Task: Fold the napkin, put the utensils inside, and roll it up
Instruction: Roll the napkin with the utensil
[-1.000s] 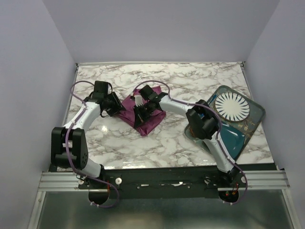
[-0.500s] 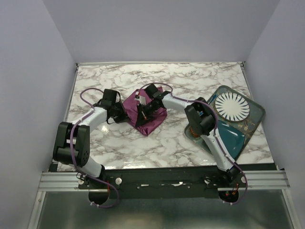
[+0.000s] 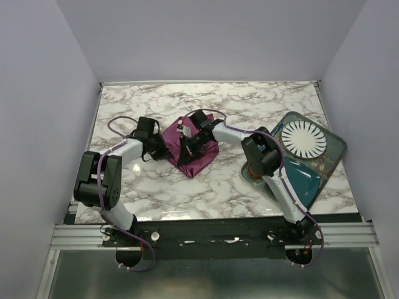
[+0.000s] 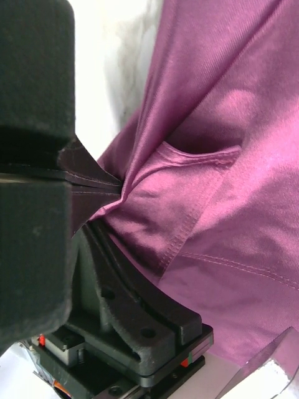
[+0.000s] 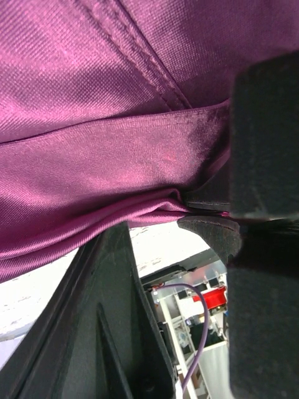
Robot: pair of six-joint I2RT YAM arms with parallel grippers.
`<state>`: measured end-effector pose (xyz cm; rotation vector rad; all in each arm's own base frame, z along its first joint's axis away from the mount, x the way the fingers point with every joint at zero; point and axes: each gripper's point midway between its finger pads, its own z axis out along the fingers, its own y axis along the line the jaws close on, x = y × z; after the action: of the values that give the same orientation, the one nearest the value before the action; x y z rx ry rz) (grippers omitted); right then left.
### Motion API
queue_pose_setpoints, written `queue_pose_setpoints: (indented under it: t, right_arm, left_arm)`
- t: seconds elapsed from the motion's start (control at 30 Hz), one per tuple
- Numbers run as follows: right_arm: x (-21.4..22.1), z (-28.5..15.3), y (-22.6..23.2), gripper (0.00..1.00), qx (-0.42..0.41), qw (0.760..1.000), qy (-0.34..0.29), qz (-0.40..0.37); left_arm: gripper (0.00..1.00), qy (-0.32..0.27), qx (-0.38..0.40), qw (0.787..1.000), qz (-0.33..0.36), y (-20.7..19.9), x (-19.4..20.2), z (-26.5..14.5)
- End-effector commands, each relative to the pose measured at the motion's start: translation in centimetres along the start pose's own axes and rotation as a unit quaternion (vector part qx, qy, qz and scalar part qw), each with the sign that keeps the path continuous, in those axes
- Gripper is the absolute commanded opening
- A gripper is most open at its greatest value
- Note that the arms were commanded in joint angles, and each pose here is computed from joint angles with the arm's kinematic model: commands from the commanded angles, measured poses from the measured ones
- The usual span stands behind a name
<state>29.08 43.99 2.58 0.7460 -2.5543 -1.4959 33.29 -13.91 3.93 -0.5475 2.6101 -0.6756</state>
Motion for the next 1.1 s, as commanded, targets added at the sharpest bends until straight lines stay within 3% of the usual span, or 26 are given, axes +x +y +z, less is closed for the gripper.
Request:
queue_pose_setpoints:
  t: [0.0, 0.27, 0.33, 0.5, 0.73, 1.07]
  right_arm:
    - [0.5, 0.3, -1.4, 0.01, 0.004, 0.999, 0.011, 0.040]
    - [-0.5, -0.9, -0.9, 0.04, 0.012, 0.999, -0.003, 0.030]
    - [-0.7, -1.1, -0.7, 0.13, 0.018, 1.000, -0.001, 0.024]
    - [-0.9, -2.0, -1.5, 0.22, 0.063, 0.998, 0.002, -0.011]
    - [-0.6, -3.3, -1.3, 0.50, 0.131, 0.989, 0.015, -0.067]
    - [-0.6, -3.7, 2.2, 0.59, 0.177, 0.971, -0.012, -0.159]
  left_arm:
    - [0.00, 0.012, -0.015, 1.000, -0.009, 1.1, 0.9, 1.4]
    - [0.00, 0.037, -0.054, 0.997, -0.029, 3.6, 2.8, 2.3]
    - [0.00, 0.040, -0.060, 0.997, -0.031, 4.1, 3.3, 2.4]
    - [0.00, 0.047, -0.061, 0.996, -0.045, 4.9, 4.5, 2.8]
    - [0.00, 0.051, -0.061, 0.995, -0.059, 5.1, 5.0, 3.1]
    - [0.00, 0.046, -0.035, 0.997, -0.043, 3.5, 4.1, 2.5]
